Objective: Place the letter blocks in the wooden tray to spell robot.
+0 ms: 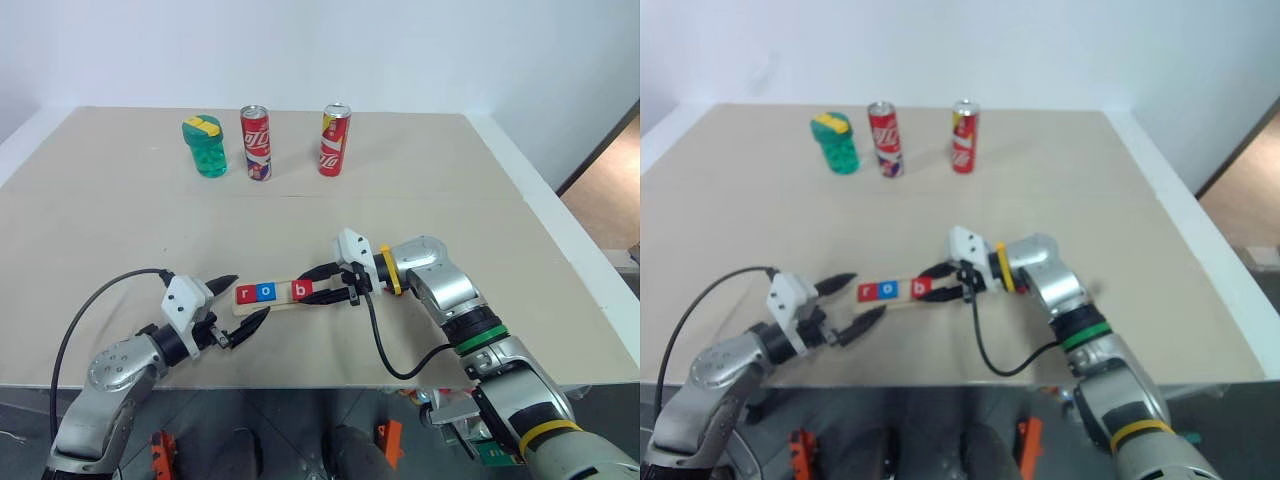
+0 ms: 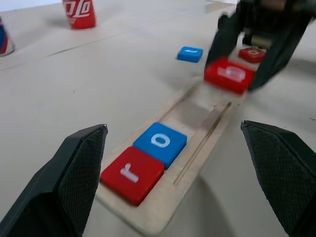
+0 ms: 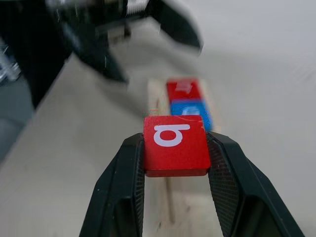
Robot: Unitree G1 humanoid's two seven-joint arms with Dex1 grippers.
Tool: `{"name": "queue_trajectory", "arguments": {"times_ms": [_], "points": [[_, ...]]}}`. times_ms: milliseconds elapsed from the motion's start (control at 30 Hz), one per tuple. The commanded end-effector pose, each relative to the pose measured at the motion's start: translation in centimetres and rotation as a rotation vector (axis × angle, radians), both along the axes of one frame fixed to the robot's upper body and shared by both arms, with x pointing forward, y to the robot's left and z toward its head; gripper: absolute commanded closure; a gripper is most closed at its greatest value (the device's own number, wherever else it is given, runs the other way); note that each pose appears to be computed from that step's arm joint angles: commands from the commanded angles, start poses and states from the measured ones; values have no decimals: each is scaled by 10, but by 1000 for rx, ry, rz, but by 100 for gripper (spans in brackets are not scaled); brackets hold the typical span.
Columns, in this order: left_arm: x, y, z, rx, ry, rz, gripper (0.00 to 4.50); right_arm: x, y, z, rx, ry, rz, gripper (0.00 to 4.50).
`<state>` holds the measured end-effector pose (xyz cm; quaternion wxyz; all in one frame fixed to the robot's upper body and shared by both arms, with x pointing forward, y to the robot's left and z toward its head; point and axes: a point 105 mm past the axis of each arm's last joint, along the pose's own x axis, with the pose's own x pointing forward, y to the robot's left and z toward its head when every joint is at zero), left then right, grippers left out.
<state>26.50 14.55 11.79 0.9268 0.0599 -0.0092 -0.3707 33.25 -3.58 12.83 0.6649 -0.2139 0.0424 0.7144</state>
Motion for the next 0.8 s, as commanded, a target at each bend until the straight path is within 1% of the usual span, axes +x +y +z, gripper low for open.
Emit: {"name": "queue_trajectory", "arguments": {"times_ms": [33, 200, 467, 800], "points": [[-7, 1, 13, -7, -44, 13, 0, 7, 11, 8, -12, -45, 38, 329], [-9, 1, 13, -4, -45, 29, 0, 17, 20, 10, -9, -56, 23, 329], [-9, -1, 13, -13, -39, 36, 0, 21, 31, 6, -21, -72, 43, 329], [-11, -7, 10, -9, -33, 19, 0, 24, 36, -1, -41, -70, 35, 329]]}}
